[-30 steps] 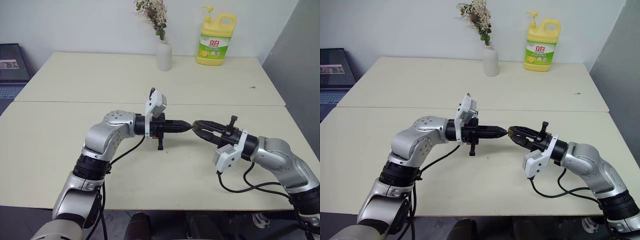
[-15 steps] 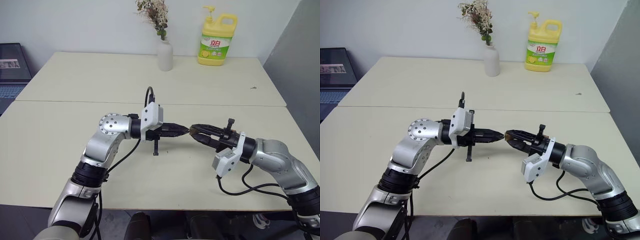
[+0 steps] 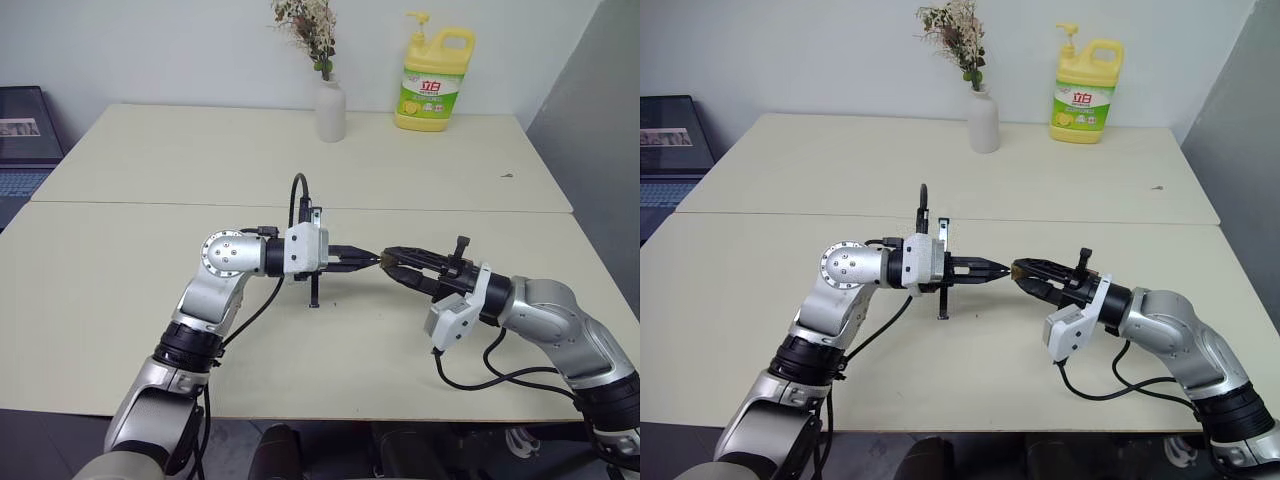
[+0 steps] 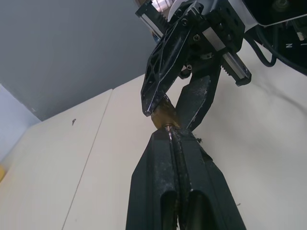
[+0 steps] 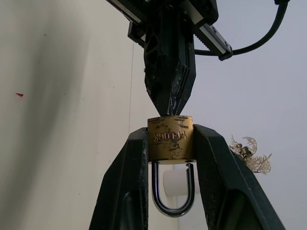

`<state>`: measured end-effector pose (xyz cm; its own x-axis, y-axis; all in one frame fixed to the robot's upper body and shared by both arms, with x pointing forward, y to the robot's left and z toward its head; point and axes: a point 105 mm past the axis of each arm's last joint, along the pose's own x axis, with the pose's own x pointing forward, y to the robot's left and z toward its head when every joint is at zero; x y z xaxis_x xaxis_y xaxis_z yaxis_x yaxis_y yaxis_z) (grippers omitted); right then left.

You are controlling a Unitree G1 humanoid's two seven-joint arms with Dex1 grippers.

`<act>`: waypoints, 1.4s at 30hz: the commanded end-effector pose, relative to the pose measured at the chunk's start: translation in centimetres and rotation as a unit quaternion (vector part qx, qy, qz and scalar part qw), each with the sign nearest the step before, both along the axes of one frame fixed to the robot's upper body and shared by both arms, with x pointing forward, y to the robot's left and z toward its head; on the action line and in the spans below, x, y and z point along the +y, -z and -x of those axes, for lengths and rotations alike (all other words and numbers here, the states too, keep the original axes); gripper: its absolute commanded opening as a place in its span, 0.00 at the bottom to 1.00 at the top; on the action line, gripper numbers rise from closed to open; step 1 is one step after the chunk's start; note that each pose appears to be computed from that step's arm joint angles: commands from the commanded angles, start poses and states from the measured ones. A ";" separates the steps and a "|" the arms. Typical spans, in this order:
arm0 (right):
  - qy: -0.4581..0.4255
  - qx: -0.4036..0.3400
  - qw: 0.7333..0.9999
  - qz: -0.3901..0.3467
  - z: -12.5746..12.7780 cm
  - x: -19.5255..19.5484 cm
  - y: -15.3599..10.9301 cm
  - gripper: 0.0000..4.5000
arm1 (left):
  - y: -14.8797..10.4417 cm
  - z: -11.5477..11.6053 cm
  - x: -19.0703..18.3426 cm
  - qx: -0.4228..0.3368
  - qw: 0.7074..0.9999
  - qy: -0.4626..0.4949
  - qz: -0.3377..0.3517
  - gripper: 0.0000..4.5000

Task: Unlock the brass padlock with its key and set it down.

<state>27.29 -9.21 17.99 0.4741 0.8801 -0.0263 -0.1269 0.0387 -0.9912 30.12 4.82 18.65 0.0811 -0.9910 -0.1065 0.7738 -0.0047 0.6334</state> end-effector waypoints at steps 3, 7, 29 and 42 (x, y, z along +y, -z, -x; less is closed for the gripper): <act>-0.002 -0.029 0.999 -0.028 0.2 -0.2 -2.0 0.21 | -0.2 0.5 -0.9 0.029 0.999 0.019 0.005 0.00; -0.002 -0.028 0.999 -0.028 0.2 -0.1 -2.0 0.21 | -0.4 0.1 -0.7 0.087 0.996 0.003 0.020 0.04; -0.007 -0.016 1.000 -0.024 0.3 0.1 -1.7 0.21 | -1.7 0.5 -0.3 0.353 0.934 -0.029 0.039 0.62; -0.011 -0.016 1.000 -0.024 0.4 0.3 -1.7 0.21 | -0.8 -0.2 -1.6 0.342 0.938 -0.041 0.038 0.62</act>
